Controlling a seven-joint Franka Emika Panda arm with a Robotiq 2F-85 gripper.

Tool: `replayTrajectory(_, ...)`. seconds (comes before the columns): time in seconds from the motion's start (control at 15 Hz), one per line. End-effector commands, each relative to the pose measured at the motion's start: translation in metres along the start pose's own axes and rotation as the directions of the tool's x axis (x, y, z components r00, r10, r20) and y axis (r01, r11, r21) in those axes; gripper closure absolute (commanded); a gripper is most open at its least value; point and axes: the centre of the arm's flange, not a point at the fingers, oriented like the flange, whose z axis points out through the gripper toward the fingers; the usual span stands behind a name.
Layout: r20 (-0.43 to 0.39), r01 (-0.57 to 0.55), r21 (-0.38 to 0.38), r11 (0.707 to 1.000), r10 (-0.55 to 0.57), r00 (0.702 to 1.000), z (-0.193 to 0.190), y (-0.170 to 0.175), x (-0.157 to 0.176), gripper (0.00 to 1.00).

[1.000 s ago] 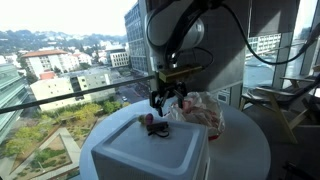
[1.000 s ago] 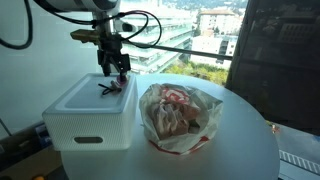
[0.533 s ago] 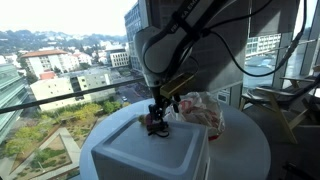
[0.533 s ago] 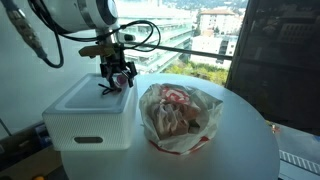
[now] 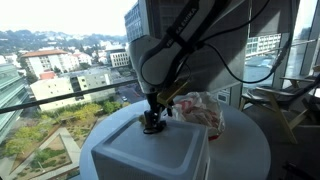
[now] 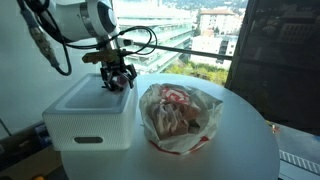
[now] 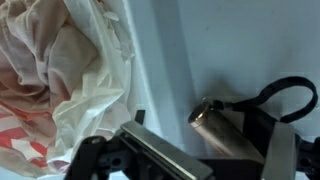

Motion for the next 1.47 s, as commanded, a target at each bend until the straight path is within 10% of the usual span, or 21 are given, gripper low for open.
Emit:
replayTrajectory(0.0, -0.038, 0.051, -0.004, 0.999, -0.051, 0.998, -0.001, -0.003, 0.012, 0.00)
replayTrajectory(0.13, -0.042, 0.075, -0.004, 0.997, -0.075, 0.996, -0.002, -0.006, 0.012, 0.00)
replayTrajectory(0.2, -0.046, 0.086, -0.005, 0.996, -0.086, 0.995, -0.003, -0.007, 0.013, 0.22)
replayTrajectory(0.87, 0.026, 0.107, 0.009, 0.994, -0.107, 0.994, -0.020, -0.015, 0.000, 0.94)
replayTrajectory(1.4, 0.277, -0.179, -0.030, 0.983, 0.180, 0.944, -0.077, 0.028, -0.053, 0.92)
